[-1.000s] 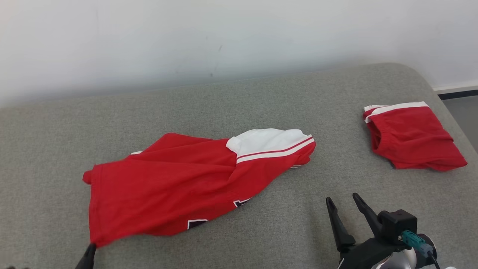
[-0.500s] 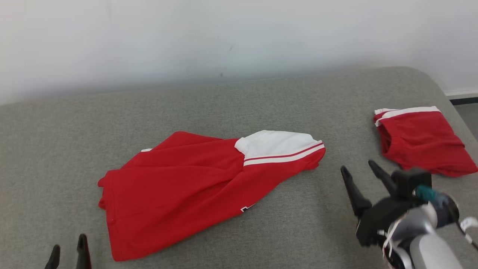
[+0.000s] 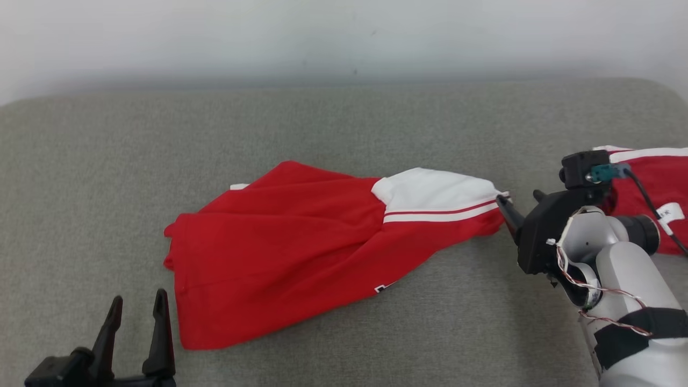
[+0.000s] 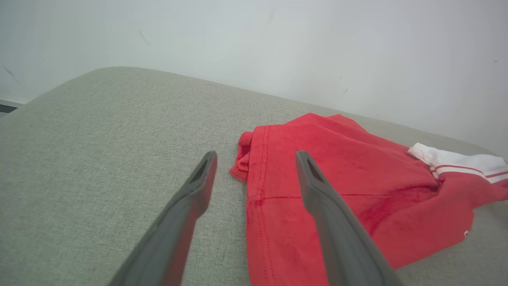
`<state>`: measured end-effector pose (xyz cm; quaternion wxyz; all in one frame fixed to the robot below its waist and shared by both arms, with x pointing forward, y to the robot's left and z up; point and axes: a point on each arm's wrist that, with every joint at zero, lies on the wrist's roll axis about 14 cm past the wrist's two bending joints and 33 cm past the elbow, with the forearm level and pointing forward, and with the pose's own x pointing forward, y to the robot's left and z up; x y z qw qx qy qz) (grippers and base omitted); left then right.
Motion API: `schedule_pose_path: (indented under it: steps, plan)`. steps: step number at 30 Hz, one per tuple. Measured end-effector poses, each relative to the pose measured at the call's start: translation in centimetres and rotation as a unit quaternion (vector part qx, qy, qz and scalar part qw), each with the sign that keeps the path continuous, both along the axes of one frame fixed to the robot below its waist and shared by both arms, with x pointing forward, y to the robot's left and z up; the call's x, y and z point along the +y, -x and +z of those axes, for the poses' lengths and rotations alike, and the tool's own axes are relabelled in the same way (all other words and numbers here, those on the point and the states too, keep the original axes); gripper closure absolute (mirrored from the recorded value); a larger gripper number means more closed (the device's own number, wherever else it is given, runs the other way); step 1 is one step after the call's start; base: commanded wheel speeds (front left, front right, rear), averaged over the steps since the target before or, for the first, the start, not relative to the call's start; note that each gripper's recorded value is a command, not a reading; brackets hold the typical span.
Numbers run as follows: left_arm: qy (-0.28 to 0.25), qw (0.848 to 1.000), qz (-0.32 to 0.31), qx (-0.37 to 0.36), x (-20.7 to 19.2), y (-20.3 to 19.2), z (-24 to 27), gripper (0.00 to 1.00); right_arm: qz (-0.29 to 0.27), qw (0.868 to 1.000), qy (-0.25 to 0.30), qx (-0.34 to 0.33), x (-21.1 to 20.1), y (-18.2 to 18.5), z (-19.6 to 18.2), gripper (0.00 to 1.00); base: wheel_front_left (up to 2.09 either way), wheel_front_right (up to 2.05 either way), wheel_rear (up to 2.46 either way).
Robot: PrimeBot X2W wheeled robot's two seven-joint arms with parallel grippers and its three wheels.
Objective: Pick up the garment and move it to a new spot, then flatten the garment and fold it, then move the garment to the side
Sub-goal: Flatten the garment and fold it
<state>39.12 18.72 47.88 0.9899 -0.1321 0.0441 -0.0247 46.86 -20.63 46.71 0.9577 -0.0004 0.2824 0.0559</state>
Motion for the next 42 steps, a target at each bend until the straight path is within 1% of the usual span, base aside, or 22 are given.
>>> schedule_pose_path:
  steps: [4, 6, 7, 9, 11, 15, 21, 26, 27, 28, 29, 30, 31, 32, 35, 39, 42]
  plan:
    - [-0.012, 1.0, 0.004, 0.003, 0.4, -0.5, -0.3, 0.0, 0.003, 0.998, -0.009, 0.055, 0.7, -0.4, -3.3, 0.0, 0.0, 0.0, 0.0]
    - [-0.018, 1.0, 0.009, 0.004, 0.8, -0.6, -0.5, 0.0, 0.009, 0.997, -0.023, 0.067, 1.5, -0.7, -4.2, 0.0, 0.0, 0.0, 0.0]
    - [-0.024, 1.0, 0.014, 0.006, 1.1, -0.6, -0.6, 0.0, 0.013, 0.997, -0.028, 0.072, 2.0, -0.9, -4.6, 0.56, 0.0, 0.0, 0.0]
    - [-0.031, 0.999, 0.021, 0.006, 1.7, -0.6, -0.7, 0.0, 0.026, 0.997, -0.032, 0.072, 3.1, -1.1, -5.0, 1.0, 0.0, 0.0, 0.0]
    - [-0.034, 0.999, 0.028, 0.005, 2.1, -0.4, -0.6, 0.0, 0.036, 0.997, -0.035, 0.059, 3.7, -1.3, -4.9, 1.0, 0.0, 0.0, 0.0]
    - [-0.036, 0.999, 0.034, 0.001, 2.4, -0.2, -0.2, 0.0, 0.04, 0.999, -0.021, 0.029, 2.7, -0.6, -4.1, 1.0, 0.0, 0.0, 0.0]
    - [-0.028, 0.999, 0.037, 0.005, 2.1, 1.0, 0.1, 0.0, 0.048, 0.999, 0.005, -0.012, 1.2, 2.3, -2.7, 1.0, 0.0, 0.0, 0.0]
    - [-0.024, 0.999, 0.036, 0.004, 1.8, 1.4, 0.4, 0.0, 0.061, 0.997, 0.034, -0.015, 0.6, 5.9, -3.0, 1.0, 0.0, 0.0, 0.0]
    - [-0.023, 0.999, 0.035, 0.002, 1.7, 1.3, 0.6, 0.0, 0.058, 0.998, 0.038, -0.009, 0.2, 6.5, -3.2, 0.93, 0.0, 0.0, 0.0]
    - [-0.022, 0.999, 0.034, 0.001, 1.6, 1.4, 0.7, 0.0, 0.055, 0.998, 0.041, -0.001, -0.1, 7.2, -3.6, 0.6, 0.0, 0.0, 0.0]
    - [-0.021, 0.999, 0.032, 0.004, 1.5, 1.4, 0.6, 0.0, 0.055, 0.997, 0.046, 0.008, -0.3, 7.9, -4.0, 0.51, 0.0, 0.0, 0.0]
    - [-0.021, 0.999, 0.03, 0.005, 1.3, 1.4, 0.6, 0.0, 0.057, 0.997, 0.056, 0.017, -0.5, 8.6, -4.4, 0.08, 0.0, 0.0, 0.0]
    - [-0.02, 0.999, 0.025, 0.013, 1.0, 1.5, 0.4, 0.0, 0.049, 0.996, 0.065, 0.048, -1.3, 10.1, -5.6, 0.0, 0.0, 0.0, 0.0]
    - [-0.02, 0.999, 0.022, 0.018, 0.9, 1.5, 0.3, 0.0, 0.046, 0.995, 0.064, 0.053, -1.4, 10.4, -5.8, 0.0, 0.0, 0.0, 0.0]
    - [-0.024, 0.999, 0.017, 0.035, 0.7, 1.8, -0.4, 0.0, 0.034, 0.997, 0.051, 0.042, -1.4, 10.2, -5.1, 0.0, 0.0, 0.0, 0.0]
    - [-0.042, 0.996, 0.002, 0.073, 0.7, 2.5, -1.9, 0.0, 0.006, 1.0, 0.022, 0.019, -1.8, 10.0, -3.6, 0.0, 0.0, 0.0, 0.0]
    - [-0.047, 0.995, -0.013, 0.087, 0.4, 2.3, -2.2, 0.0, -0.008, 1.0, 0.017, -0.002, -2.2, 9.7, -2.1, 0.0, 0.0, 0.0, 0.0]
